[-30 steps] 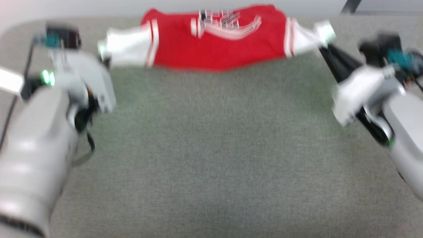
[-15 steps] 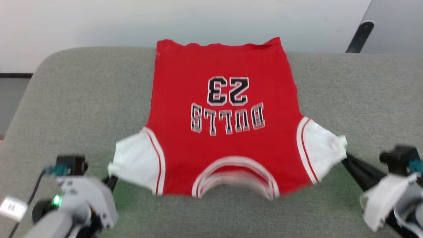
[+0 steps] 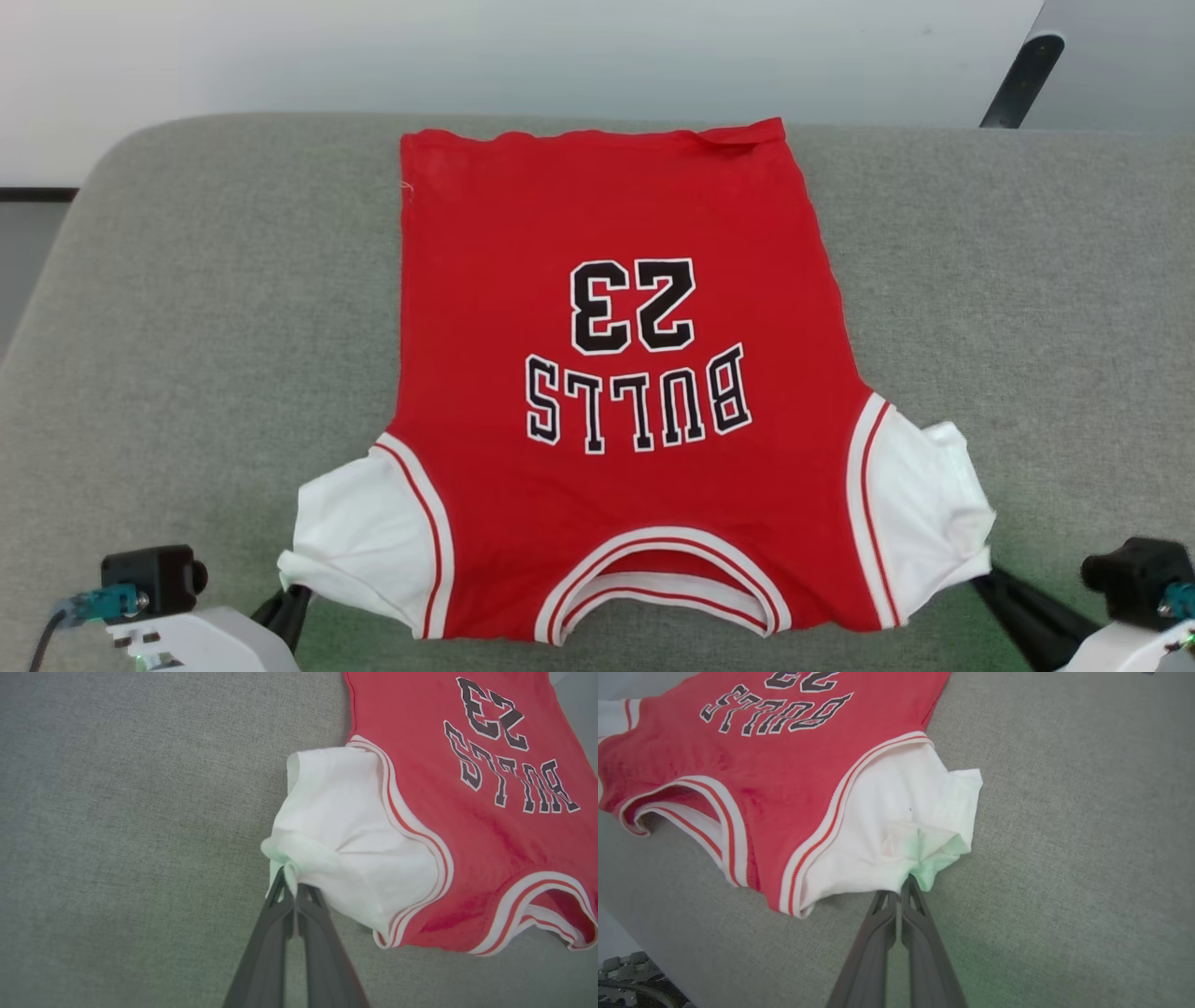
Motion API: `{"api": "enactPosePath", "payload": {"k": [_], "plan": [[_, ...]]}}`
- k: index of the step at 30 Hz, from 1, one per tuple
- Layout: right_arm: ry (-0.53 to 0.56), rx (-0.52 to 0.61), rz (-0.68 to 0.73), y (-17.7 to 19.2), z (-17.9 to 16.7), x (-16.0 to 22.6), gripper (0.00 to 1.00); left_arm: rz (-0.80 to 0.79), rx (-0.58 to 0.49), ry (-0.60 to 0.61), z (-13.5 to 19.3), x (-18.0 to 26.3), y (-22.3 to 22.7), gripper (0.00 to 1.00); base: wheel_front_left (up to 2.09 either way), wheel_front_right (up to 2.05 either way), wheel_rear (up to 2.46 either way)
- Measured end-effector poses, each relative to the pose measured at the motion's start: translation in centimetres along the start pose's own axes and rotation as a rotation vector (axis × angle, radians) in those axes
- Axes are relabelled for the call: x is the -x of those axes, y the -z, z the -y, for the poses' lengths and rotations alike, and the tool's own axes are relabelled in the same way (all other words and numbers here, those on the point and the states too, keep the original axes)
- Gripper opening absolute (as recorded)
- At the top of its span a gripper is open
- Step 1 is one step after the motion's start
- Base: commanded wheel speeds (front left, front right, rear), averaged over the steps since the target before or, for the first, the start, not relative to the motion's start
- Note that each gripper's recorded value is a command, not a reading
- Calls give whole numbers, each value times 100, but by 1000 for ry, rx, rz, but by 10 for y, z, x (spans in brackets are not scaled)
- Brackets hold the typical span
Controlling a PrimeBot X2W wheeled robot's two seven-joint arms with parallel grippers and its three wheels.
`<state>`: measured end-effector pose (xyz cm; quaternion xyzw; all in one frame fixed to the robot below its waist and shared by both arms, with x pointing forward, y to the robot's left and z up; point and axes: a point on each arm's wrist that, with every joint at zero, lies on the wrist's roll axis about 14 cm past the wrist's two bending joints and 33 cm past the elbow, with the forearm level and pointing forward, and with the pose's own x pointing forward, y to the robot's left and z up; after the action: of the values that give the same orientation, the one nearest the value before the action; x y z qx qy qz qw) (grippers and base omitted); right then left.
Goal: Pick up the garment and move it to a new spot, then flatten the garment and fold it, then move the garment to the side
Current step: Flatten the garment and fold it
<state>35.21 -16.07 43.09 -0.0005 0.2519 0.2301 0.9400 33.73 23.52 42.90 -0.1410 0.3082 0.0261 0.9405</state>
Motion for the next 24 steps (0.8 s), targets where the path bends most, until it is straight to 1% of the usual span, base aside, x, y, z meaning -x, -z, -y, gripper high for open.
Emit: {"api": "enactPosePath", "payload": {"k": [6,7,8,9,13,16,20,24], "plan": [[-2,-44,-72,11,-8,-2,0,-6,-9,-3,1,-3,3,0,0,0,0],[-4,-42,-106,17,-9,-2,21,-7,-8,-3,1,-4,3,0,0,0,0],[-4,-42,-131,20,-9,-2,59,-5,-6,-1,2,-5,3,0,0,0,0],[5,-53,-152,23,-7,-3,100,-1,-5,1,4,-7,3,0,0,0,0],[3,-78,-202,24,-9,-9,100,10,-14,18,11,-13,2,0,0,0,0],[-6,-95,-205,19,-12,-11,100,13,-12,27,15,-17,2,0,0,0,0],[-1,-95,-170,4,-9,-12,100,19,-8,35,19,-23,2,0,0,0,0],[7,-70,-69,-28,-5,-14,100,24,-8,36,20,-27,2,0,0,0,0]]}}
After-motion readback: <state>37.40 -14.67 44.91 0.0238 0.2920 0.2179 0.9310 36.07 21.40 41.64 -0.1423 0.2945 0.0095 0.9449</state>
